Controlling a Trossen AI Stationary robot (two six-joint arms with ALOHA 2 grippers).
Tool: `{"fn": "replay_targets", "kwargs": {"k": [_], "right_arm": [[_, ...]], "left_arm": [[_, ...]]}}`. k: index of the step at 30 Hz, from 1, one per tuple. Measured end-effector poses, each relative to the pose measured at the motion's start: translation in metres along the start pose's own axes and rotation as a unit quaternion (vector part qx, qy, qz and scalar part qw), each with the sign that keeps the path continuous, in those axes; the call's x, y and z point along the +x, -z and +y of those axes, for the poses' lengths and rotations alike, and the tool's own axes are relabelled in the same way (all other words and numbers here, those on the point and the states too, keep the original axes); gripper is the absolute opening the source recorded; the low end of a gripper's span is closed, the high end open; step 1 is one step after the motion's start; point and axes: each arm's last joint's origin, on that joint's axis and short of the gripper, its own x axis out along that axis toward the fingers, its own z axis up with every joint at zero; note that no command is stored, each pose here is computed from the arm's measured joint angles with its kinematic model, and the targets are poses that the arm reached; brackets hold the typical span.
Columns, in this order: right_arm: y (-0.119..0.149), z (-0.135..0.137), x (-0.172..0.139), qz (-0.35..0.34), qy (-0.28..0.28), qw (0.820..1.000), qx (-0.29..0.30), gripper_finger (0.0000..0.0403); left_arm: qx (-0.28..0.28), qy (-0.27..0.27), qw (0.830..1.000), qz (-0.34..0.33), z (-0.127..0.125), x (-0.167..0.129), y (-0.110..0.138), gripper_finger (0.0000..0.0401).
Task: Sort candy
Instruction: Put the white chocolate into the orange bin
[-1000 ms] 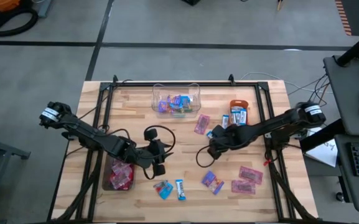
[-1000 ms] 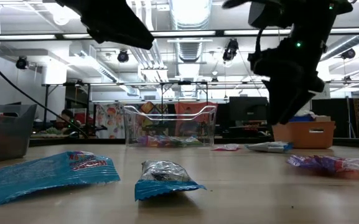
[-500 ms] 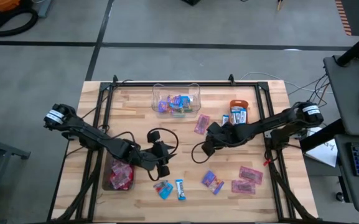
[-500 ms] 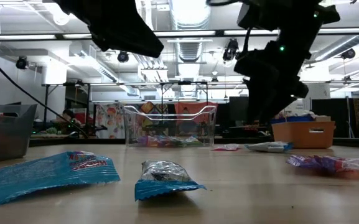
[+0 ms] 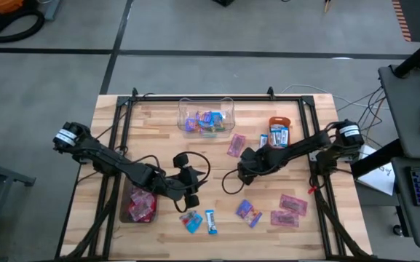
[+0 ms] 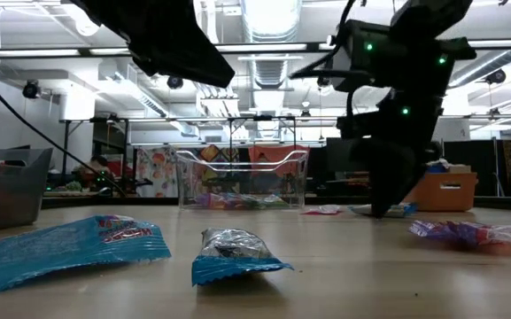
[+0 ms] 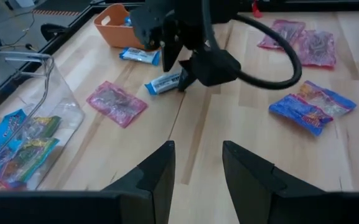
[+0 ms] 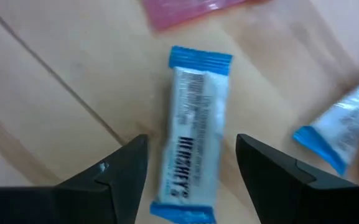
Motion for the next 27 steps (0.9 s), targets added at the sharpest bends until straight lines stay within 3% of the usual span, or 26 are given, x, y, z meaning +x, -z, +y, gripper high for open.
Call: {"fn": "replay_targets", "kwargs": {"k": [5,15,27], "right_arm": [[0.001,0.006,0.012,0.014,-0.008,1.000,-0.008,0.0204],[-0.002,0.004,0.001,0.005,-0.029,1.000,-0.003,0.0021],[-0.014,-0.006,-0.039,-0.046,-0.084,0.995,-0.016,0.0011]], "left_arm": [[0.011,0.000,1.000,0.000,0.000,0.000,0.000,0.0118],[0.015,0.000,1.000,0.000,0.000,0.000,0.000,0.0118],[0.015,0.000,1.000,0.000,0.000,0.000,0.000,0.0118]]}}
